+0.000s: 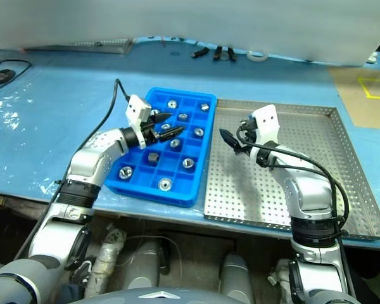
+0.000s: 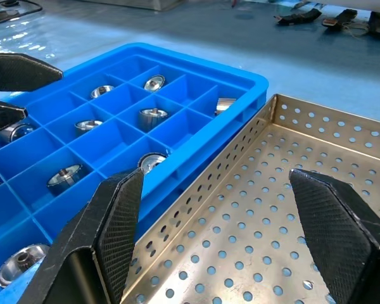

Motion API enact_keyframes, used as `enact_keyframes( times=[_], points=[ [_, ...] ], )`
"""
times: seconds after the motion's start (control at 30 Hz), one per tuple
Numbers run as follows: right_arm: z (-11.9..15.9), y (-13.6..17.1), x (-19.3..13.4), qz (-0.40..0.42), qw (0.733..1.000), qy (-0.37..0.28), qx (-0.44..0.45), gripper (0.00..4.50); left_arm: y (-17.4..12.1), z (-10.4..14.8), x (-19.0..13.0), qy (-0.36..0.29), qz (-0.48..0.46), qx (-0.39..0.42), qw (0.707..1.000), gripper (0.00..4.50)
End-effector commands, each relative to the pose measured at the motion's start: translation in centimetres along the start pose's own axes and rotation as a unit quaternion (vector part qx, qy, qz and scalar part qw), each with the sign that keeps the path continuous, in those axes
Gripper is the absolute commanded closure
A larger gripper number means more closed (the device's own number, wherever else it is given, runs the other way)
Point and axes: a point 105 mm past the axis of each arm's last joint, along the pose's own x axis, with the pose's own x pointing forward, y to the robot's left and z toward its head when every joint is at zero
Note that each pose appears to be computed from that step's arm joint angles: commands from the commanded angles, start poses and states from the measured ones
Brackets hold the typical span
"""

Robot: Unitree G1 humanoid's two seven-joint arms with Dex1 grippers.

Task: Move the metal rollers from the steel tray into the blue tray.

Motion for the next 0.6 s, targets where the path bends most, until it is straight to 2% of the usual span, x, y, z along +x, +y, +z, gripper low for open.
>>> enact_keyframes(
  times=[0.03,0.2,0.4,0.6],
  points=[
    [0.7,-0.8,-0.6,-0.017,1.0,-0.015,-0.011,0.63,0.2,1.7,-0.5,-0.026,0.011,0.017,0.999,0.53],
    [-0.1,-2.2,-1.3,-0.044,0.999,0.003,-0.018,0.63,0.8,1.3,-1.5,-0.029,0.038,0.009,0.999,0.53],
    [-0.9,-2.1,-2.0,-0.055,0.998,0.011,-0.011,0.63,0.6,0.7,-2.0,-0.019,0.035,0.001,0.999,0.53],
    [-1.8,-2.3,-3.0,-0.074,0.997,0.02,-0.002,0.63,1.5,1.6,-2.5,-0.021,0.039,0.007,0.999,0.53]
  ],
)
